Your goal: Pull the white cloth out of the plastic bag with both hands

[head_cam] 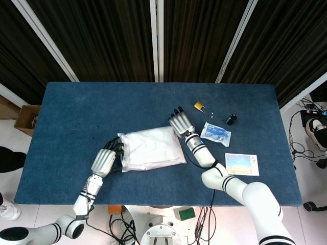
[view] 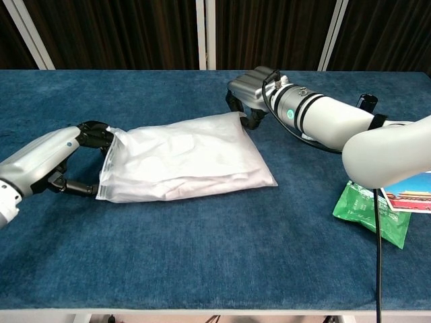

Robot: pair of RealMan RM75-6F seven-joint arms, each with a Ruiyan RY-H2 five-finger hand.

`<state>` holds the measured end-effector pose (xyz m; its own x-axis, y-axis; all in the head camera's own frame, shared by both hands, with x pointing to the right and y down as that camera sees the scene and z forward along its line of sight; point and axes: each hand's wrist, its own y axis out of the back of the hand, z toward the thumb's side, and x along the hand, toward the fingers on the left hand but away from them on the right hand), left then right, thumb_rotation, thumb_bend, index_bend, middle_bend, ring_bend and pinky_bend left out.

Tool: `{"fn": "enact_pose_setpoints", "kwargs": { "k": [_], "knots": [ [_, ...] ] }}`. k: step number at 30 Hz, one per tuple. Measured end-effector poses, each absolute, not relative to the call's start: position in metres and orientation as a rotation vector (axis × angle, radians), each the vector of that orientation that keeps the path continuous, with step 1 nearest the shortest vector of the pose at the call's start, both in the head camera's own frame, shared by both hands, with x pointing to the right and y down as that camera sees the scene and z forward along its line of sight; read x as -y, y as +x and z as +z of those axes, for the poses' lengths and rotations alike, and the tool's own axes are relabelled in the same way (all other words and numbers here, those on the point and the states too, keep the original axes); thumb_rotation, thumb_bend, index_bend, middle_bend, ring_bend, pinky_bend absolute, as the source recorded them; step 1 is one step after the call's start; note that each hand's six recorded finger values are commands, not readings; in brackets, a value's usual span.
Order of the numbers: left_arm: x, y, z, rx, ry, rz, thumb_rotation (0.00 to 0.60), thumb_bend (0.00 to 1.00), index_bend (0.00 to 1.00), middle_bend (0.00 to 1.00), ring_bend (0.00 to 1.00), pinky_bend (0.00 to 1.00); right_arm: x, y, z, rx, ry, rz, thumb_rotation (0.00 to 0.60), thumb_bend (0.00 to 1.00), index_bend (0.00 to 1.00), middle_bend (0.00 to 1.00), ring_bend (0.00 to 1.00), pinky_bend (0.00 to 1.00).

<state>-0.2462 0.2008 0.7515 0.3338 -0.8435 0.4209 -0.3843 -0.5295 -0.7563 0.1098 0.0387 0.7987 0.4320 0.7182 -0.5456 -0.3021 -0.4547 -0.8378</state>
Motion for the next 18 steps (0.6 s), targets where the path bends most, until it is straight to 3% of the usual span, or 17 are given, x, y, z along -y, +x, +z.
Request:
{"fn": "enact_pose_setpoints", "kwargs": {
  "k": [9, 18],
  "knots": [
    [-0.199, -0.248, 0.749, -1.077, -2.059, -1.115, 0.600, 0.50, 0.73, 0.26, 0.06, 0.15, -0.039, 0.116, 0.797, 0.446, -1.663, 1.232, 0.600, 0.48, 0.79, 0.44, 0.24, 0.20],
    [-0.196, -0.262, 0.744, -1.089, -2.031, -1.125, 0.600, 0.50, 0.73, 0.26, 0.06, 0.15, -0.029, 0.136, 0.786, 0.528, -1.657, 1.219, 0.600, 0.48, 0.81, 0.45, 0.24, 0.20]
  ]
}}
